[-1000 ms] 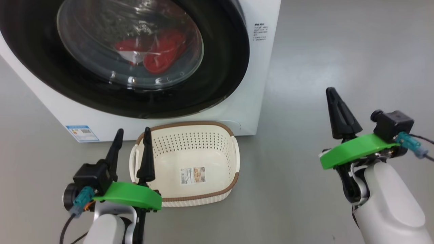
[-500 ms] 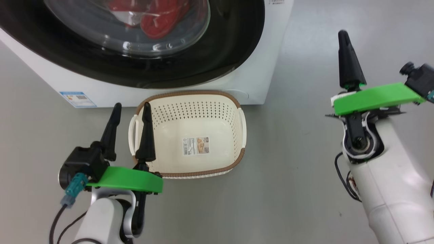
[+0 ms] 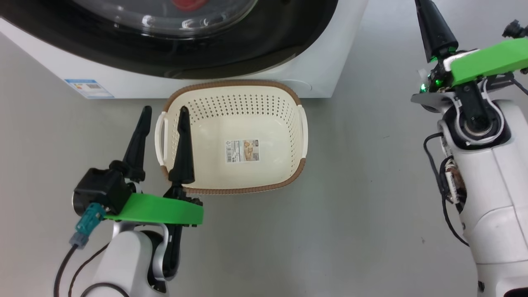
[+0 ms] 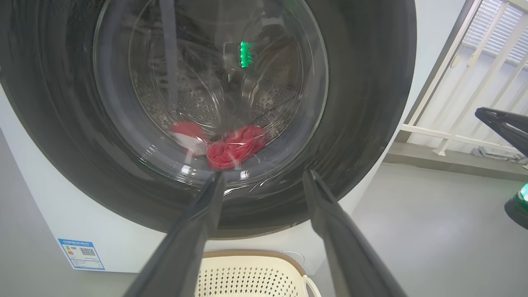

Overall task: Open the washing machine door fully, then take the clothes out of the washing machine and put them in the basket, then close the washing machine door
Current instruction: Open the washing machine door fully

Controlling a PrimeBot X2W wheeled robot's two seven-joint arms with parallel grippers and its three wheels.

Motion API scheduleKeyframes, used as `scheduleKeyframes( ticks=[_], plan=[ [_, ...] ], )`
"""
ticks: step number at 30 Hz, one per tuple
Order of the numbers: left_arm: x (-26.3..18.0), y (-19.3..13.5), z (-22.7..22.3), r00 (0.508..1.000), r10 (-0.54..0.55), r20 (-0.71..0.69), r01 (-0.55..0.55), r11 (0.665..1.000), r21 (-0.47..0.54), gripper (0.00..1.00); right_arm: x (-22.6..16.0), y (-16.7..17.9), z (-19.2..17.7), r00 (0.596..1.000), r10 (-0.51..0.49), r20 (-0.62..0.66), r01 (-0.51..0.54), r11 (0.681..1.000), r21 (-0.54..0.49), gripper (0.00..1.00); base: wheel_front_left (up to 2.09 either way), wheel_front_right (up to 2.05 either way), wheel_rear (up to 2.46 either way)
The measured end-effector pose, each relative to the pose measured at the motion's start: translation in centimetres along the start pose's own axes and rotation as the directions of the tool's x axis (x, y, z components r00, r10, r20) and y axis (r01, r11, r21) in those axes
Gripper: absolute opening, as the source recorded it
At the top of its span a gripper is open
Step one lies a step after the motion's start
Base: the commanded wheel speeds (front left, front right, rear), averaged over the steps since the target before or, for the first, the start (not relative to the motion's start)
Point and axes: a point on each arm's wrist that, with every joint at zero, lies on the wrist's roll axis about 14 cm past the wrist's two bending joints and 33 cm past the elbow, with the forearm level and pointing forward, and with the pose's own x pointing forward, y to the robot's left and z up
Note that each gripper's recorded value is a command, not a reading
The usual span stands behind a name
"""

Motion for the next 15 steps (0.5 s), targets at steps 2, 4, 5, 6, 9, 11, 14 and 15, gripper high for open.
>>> scheduleKeyframes(
  ticks=[2,4,5,6,9,11,14,15],
  plan=[
    [0.0,0.3,-0.5,1.0,0.007,-0.011,-0.007,1.0,-0.001,1.0,0.5,-0.6,-0.2,0.999,-0.009,-0.036,0.01,0.999,0.038,0.0,0.0,0.0,0.0],
    [0.0,0.4,-0.7,1.0,0.01,-0.016,-0.01,1.0,-0.002,1.0,0.7,-0.8,-0.3,0.999,-0.011,-0.047,0.013,0.998,0.055,0.0,0.0,0.0,0.0],
    [0.0,0.6,-0.9,1.0,0.014,-0.021,-0.014,1.0,-0.001,1.0,1.0,-0.9,-0.3,0.998,-0.011,-0.062,0.016,0.997,0.07,0.0,0.0,0.0,0.0],
    [0.0,0.7,-1.1,1.0,0.017,-0.025,-0.017,1.0,-0.001,1.0,1.3,-1.0,-0.4,0.997,-0.009,-0.074,0.015,0.996,0.087,0.0,0.0,0.0,0.0],
    [0.0,1.1,-1.5,0.999,0.027,-0.035,-0.027,1.0,-0.001,1.0,2.2,-1.0,-1.0,0.992,0.007,-0.124,0.01,0.99,0.14,0.0,0.0,0.0,0.0],
    [0.1,1.3,-1.8,0.999,0.03,-0.041,-0.03,1.0,0.0,1.0,2.8,-1.1,-1.7,0.986,0.013,-0.165,0.013,0.988,0.154,0.0,0.0,0.0,0.0],
    [0.5,1.4,-2.0,0.999,0.028,-0.043,-0.028,1.0,0.004,1.0,3.6,-1.4,-2.2,0.978,0.015,-0.206,0.019,0.987,0.16,0.0,0.0,0.0,0.0],
    [0.6,1.4,-2.2,0.999,0.027,-0.045,-0.027,1.0,0.005,1.0,3.9,-1.4,-2.3,0.976,0.02,-0.216,0.017,0.986,0.167,0.0,0.0,0.0,0.0]
  ],
)
